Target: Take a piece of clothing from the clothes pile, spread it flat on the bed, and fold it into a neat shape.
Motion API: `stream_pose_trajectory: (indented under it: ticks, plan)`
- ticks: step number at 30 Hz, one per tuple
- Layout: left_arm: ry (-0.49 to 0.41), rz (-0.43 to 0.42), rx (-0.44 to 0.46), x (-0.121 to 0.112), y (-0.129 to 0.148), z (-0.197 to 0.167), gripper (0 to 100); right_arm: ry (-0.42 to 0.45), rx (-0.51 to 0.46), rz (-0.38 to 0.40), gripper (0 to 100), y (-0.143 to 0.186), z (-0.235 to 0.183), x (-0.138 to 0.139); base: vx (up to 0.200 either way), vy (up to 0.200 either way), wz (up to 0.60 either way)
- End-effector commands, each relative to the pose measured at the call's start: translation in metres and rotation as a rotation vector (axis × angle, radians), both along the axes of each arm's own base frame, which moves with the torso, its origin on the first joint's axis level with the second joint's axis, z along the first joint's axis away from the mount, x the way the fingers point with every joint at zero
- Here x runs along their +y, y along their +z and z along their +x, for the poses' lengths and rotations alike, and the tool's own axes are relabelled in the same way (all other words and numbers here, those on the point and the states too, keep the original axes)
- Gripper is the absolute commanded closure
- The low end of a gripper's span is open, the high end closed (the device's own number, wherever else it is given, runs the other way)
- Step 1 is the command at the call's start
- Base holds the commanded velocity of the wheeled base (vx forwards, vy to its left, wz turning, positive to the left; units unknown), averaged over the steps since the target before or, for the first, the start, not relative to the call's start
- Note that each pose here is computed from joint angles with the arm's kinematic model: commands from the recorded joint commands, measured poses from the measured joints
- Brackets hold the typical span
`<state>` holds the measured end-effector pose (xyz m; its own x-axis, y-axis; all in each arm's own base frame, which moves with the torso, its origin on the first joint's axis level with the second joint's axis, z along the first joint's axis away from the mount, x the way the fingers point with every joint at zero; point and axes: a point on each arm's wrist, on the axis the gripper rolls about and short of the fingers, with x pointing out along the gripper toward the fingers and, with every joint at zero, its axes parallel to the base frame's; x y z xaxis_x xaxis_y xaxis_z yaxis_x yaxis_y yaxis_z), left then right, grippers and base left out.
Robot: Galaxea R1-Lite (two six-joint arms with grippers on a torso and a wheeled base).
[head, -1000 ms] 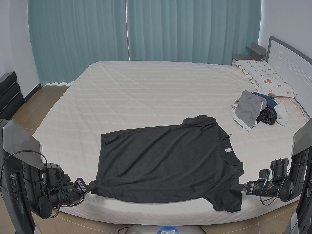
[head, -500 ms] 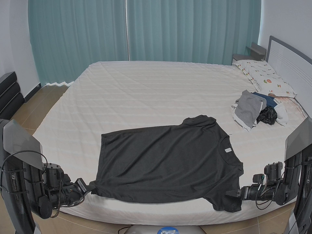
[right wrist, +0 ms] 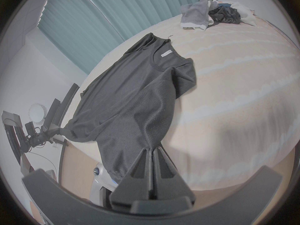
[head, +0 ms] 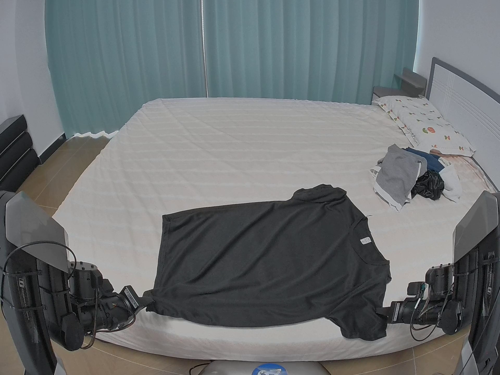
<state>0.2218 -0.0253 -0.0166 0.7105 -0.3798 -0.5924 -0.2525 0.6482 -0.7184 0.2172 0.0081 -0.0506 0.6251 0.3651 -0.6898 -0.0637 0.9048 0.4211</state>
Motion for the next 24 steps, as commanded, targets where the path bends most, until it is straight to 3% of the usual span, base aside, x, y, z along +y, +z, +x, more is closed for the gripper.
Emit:
stream_pose_trajectory:
  ticks: [1, 6, 13, 15, 18, 24]
  plan:
    - [0.003, 0.001, -0.011, 0.0, 0.001, 0.0, 100, -0.034, 0.018, 0.003, 100, 0.002, -0.007, -0.008, 0.0, 0.0, 0.0]
    - [0.005, 0.002, -0.01, 0.001, 0.002, -0.001, 100, -0.082, 0.031, -0.008, 100, 0.004, -0.009, -0.02, 0.0, 0.0, 0.0]
    - [0.03, 0.021, -0.027, 0.001, 0.007, -0.002, 100, -0.066, 0.07, -0.028, 100, 0.017, -0.019, -0.025, 0.0, 0.0, 0.0]
    - [0.045, 0.046, -0.042, 0.002, 0.009, -0.002, 100, -0.056, 0.105, -0.03, 100, 0.021, -0.024, -0.024, 0.0, 0.0, 0.0]
    - [0.03, 0.158, -0.059, 0.004, 0.007, -0.005, 100, -0.014, 0.146, -0.048, 100, 0.032, -0.036, -0.022, 0.0, 0.0, 0.0]
    - [0.035, 0.201, -0.041, 0.005, 0.005, -0.007, 100, -0.004, 0.159, -0.053, 100, 0.044, -0.045, -0.021, 0.0, 0.0, 0.0]
